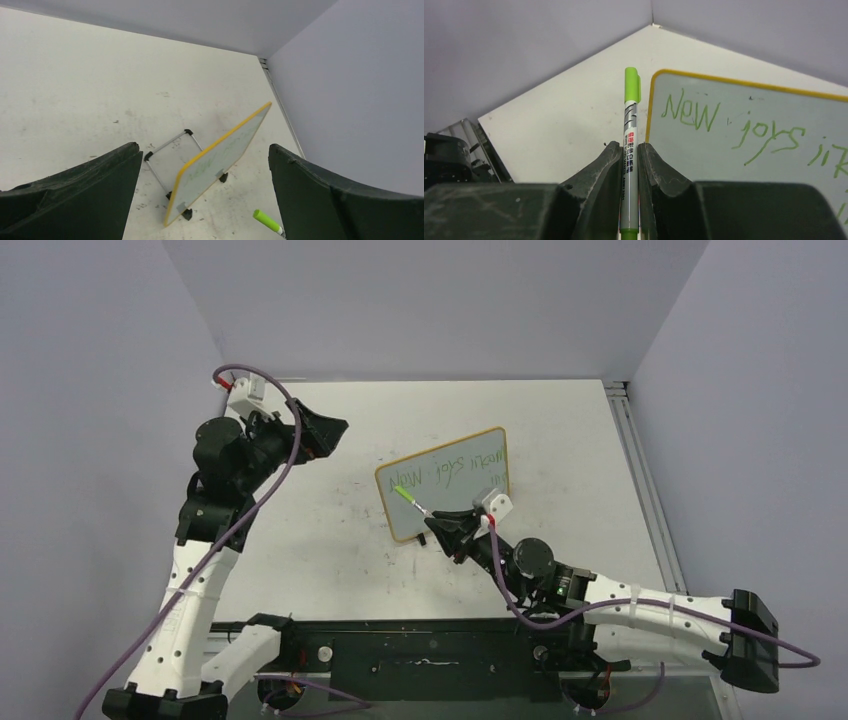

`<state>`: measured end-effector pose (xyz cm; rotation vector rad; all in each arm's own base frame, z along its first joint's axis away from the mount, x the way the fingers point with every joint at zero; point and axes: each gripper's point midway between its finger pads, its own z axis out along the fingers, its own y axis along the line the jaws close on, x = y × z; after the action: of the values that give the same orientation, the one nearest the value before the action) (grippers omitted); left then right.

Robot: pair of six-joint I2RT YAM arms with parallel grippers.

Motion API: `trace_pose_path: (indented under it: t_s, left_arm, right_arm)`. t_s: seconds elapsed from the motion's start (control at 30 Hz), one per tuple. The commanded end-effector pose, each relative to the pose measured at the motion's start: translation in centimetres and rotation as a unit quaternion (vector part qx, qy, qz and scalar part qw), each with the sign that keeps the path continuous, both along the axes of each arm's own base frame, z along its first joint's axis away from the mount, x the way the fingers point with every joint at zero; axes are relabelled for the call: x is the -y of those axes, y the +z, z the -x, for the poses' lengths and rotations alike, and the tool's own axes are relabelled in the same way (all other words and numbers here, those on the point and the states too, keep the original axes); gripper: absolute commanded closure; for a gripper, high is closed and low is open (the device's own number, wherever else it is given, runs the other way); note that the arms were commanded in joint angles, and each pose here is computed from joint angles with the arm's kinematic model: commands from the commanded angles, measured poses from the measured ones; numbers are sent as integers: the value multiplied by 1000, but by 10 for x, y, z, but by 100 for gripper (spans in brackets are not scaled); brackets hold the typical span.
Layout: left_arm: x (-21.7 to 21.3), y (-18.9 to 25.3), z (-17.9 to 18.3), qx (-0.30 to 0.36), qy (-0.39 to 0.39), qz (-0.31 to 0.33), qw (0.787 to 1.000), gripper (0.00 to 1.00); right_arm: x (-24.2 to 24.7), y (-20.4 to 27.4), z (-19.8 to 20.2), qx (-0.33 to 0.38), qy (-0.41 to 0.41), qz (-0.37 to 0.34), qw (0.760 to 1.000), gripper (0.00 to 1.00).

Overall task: Write a sentence on the whiteboard
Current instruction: Close the whiteboard marker at the center of the board, then place the whiteboard marker at the center of the board.

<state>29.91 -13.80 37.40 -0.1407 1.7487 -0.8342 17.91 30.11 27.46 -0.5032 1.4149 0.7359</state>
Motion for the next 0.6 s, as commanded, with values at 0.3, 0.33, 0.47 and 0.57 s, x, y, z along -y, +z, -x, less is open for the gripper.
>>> trace_pose_path:
  t_s: [0.3,0.33,0.47,0.57]
  left_arm:
    - [-66,-60,-5,42,72,-162,983,3]
    - [-68,-66,-4,43,76,-163,983,3]
    - [-79,-91,3,31,103,-171,979,3]
    - [-85,-106,7,20,118,-176,977,3]
  right_arm:
    - [-27,-95,22,-281,313,19,907,94]
    - [-28,-104,27,-297,325,27,897,94]
    - [-22,-133,30,-334,312,58,887,94]
    - [-11,-162,17,-361,250,104,893,94]
